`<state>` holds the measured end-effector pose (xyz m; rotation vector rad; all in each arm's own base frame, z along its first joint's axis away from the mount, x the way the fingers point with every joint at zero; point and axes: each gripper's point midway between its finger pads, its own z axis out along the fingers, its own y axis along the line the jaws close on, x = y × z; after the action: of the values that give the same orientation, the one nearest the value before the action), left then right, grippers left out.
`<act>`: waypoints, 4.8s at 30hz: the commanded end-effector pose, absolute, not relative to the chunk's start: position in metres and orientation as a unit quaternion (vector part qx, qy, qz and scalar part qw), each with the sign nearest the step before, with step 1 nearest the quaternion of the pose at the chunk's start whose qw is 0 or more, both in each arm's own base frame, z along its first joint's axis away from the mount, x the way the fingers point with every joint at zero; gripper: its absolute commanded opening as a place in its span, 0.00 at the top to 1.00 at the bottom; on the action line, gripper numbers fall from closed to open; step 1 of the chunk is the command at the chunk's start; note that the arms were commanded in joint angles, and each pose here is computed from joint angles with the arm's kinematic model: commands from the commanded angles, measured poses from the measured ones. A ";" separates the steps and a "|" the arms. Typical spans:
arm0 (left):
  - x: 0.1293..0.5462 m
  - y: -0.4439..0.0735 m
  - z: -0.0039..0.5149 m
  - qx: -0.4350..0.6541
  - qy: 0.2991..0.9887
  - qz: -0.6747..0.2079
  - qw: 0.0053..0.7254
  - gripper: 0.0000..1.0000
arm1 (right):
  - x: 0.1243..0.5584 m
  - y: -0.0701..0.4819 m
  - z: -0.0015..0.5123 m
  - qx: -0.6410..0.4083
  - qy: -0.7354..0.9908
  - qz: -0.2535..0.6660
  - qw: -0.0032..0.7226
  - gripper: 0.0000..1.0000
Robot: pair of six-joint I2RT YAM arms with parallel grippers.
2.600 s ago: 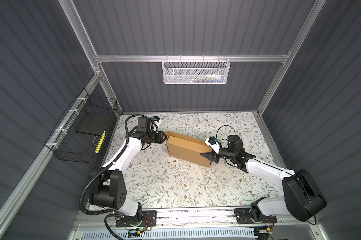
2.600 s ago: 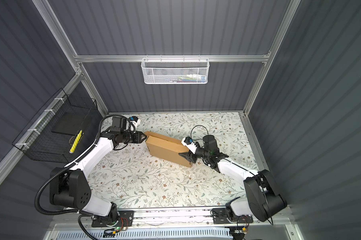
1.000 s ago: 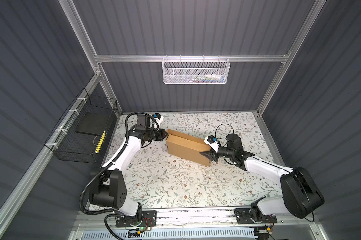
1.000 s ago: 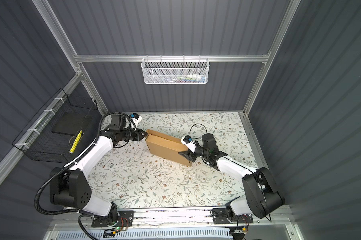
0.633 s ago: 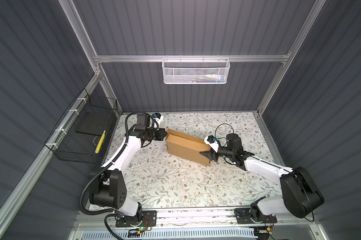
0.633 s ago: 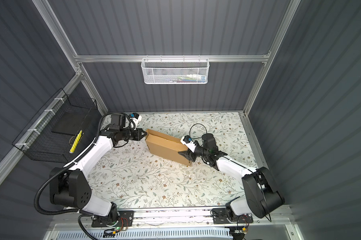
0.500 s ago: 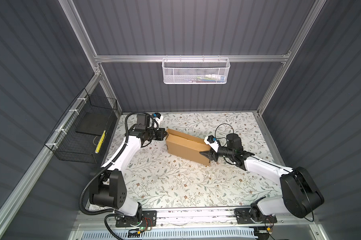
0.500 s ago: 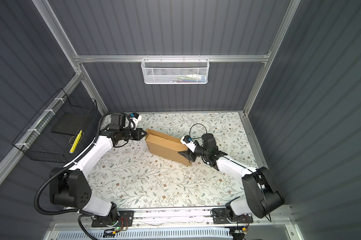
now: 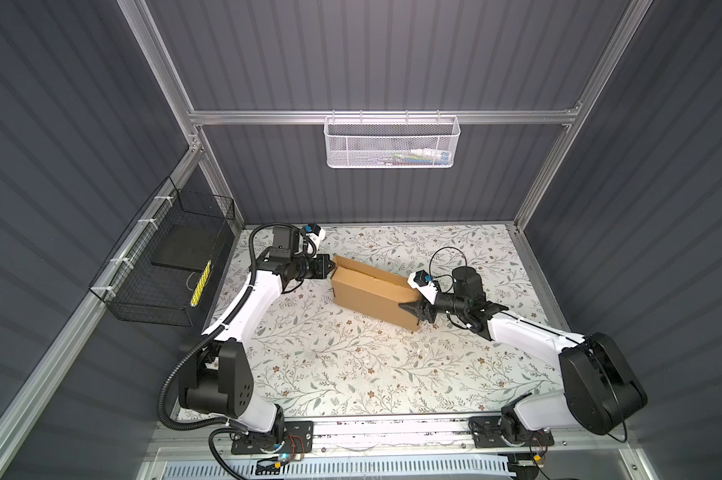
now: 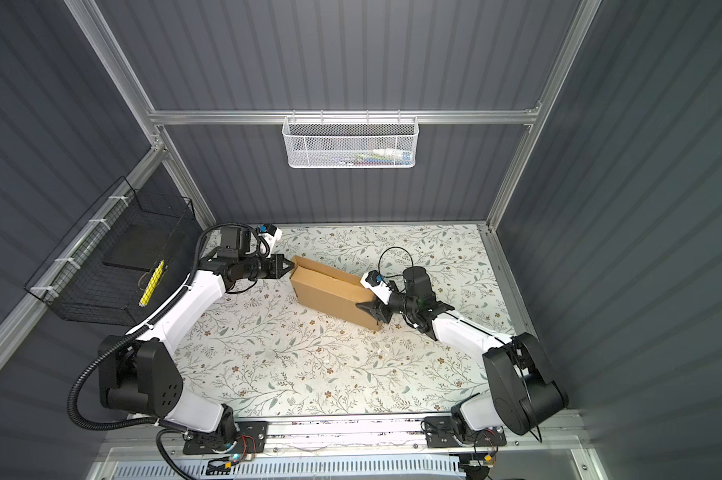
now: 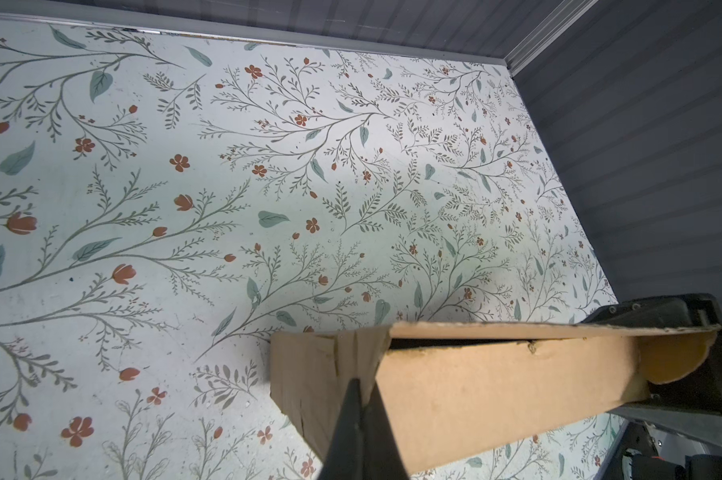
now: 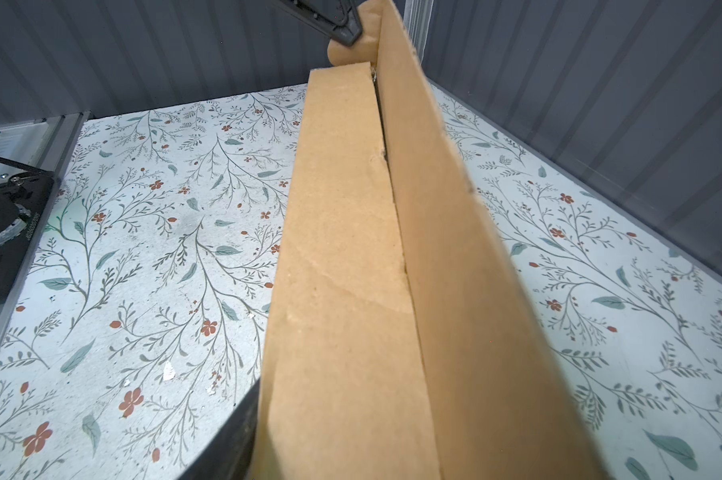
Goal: Fold the paper box
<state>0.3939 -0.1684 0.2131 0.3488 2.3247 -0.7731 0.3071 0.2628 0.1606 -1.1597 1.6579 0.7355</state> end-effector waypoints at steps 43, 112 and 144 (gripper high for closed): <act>0.383 -0.169 0.202 0.117 0.877 -0.311 0.346 1.00 | 0.307 0.267 0.139 -0.477 0.705 0.298 0.432 0.44; 0.384 -0.160 0.165 0.071 0.875 -0.244 0.411 1.00 | 0.314 0.211 0.181 -0.331 0.745 0.227 0.532 0.25; 0.377 -0.168 0.173 0.058 0.871 -0.232 0.428 1.00 | 0.310 0.175 0.252 -0.049 0.894 0.182 0.405 0.49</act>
<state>0.3890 -0.1710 0.1949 0.1609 2.0951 -0.5910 0.3192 0.1733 0.2724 -0.2121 2.1288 0.4576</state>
